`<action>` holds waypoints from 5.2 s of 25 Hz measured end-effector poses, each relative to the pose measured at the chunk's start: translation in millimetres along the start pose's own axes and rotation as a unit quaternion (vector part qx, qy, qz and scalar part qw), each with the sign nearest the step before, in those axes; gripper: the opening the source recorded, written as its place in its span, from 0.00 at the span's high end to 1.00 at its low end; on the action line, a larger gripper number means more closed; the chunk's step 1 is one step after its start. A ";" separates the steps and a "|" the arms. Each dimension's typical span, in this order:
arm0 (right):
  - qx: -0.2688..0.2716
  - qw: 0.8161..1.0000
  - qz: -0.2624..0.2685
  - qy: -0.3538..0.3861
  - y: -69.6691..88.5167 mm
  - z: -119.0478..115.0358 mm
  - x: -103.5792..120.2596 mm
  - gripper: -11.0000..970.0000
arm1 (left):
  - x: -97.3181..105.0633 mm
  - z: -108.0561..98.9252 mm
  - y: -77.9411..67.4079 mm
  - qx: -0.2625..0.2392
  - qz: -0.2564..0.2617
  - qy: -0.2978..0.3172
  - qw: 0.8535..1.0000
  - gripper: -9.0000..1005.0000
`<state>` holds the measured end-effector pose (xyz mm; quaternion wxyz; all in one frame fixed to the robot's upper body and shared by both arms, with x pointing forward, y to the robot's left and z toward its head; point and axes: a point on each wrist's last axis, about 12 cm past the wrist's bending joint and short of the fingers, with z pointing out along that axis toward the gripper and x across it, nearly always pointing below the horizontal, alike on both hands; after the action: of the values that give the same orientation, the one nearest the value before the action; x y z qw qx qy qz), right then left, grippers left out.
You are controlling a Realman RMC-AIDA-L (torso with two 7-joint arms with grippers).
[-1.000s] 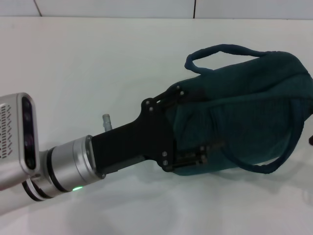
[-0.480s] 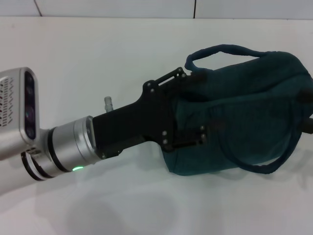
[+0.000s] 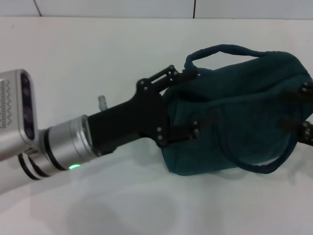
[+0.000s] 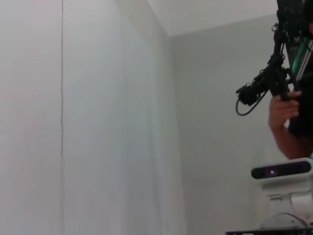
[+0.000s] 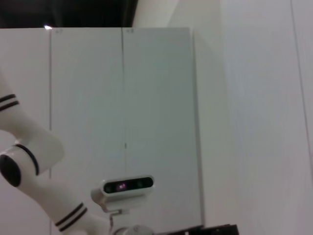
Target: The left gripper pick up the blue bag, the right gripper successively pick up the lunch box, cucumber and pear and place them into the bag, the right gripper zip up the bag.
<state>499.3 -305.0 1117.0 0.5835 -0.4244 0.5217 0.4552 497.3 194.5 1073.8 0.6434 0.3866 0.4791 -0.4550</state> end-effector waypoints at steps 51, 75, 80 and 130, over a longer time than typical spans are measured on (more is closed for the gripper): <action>0.104 0.992 -0.057 -0.037 10.2 -18.0 5.7 0.49 | 15.3 -16.0 -3.1 -0.023 -0.013 0.049 0.998 0.25; 0.133 0.988 -0.063 -0.055 26.3 -35.3 9.3 0.49 | 25.5 -1.1 -2.4 -0.047 0.047 0.069 0.995 0.74; 0.133 0.987 -0.064 -0.057 26.8 -35.7 8.8 0.49 | 21.6 -16.5 4.1 -0.081 0.047 0.067 0.993 0.84; -0.070 0.997 0.021 0.017 6.3 65.8 25.7 0.48 | -5.9 -73.5 12.1 -0.003 -0.006 0.100 0.995 0.88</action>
<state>508.9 -237.5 1097.6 0.5337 -0.4612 0.5068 0.4957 488.6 267.9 1062.4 0.5909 0.4250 0.5448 -0.4163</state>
